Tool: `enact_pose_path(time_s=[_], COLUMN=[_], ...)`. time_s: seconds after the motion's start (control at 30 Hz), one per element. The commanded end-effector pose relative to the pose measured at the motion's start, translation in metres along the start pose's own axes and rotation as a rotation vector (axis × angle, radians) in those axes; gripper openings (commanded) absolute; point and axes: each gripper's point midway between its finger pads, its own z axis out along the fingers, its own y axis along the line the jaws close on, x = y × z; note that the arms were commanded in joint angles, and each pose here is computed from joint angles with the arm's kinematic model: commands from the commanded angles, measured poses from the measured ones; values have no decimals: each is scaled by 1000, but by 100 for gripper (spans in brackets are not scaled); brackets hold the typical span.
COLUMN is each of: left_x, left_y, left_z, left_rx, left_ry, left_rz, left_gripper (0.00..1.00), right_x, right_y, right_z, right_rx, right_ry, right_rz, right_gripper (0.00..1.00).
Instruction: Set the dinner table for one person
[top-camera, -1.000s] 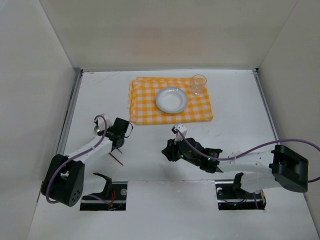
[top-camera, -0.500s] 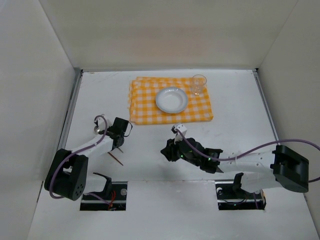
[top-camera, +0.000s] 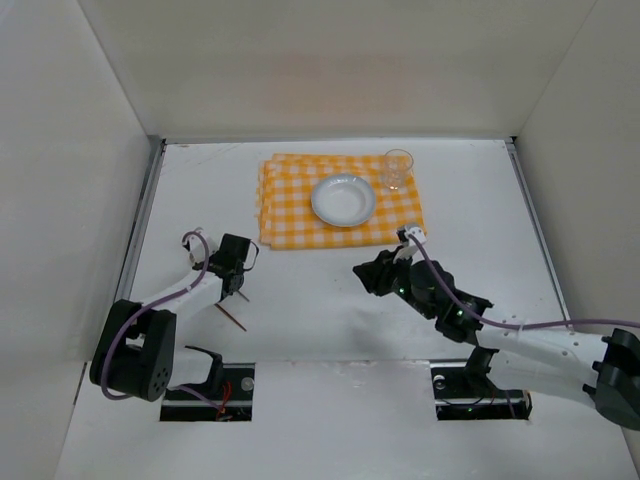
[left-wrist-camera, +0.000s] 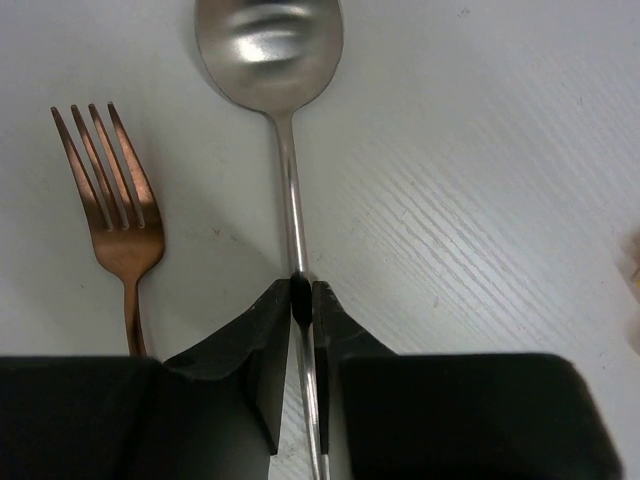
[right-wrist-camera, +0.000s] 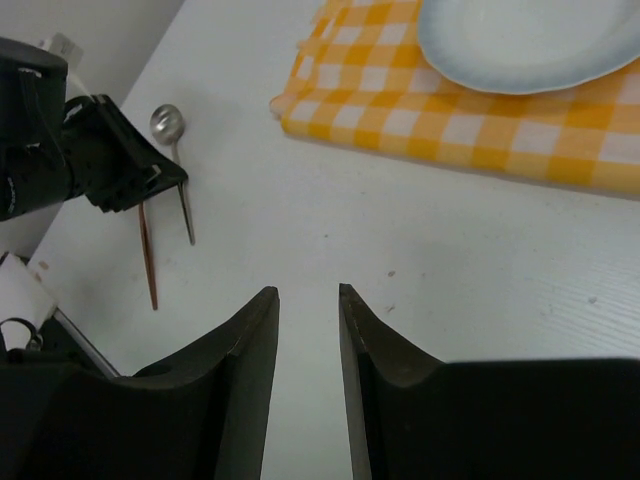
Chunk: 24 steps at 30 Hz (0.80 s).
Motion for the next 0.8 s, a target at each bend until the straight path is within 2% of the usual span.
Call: enact_pose_path(time_s=[0.0,0.17,0.3,0.47,0.63,0.77], left_x=[22,16,-1,-37,-57,-56], left_y=[9,9,-1,-33,-90,-155], left_z=[1,-2,-14,-51,-98,-136], left_rx=[2,27,84,191,362,526], left_ry=[89,64,13,-94,-138,-146], left_rz=[9,-15,-14,48,109,166], left_gripper=[8,0,0,0,0,0], right_x=[-12,-24,-33,-44,-53,-65], right_y=[-2,-8,-18,-30,-57,-84], right_z=[-5,-13,-17,-23,-27,-35], right_rx=[-7,3,29,60,165,278], right_ry=[-42,-83,-114,-158,-193,-242], right_rz=[21,44,70,106,132,159], right_gripper=[36,36,36,37,37,47])
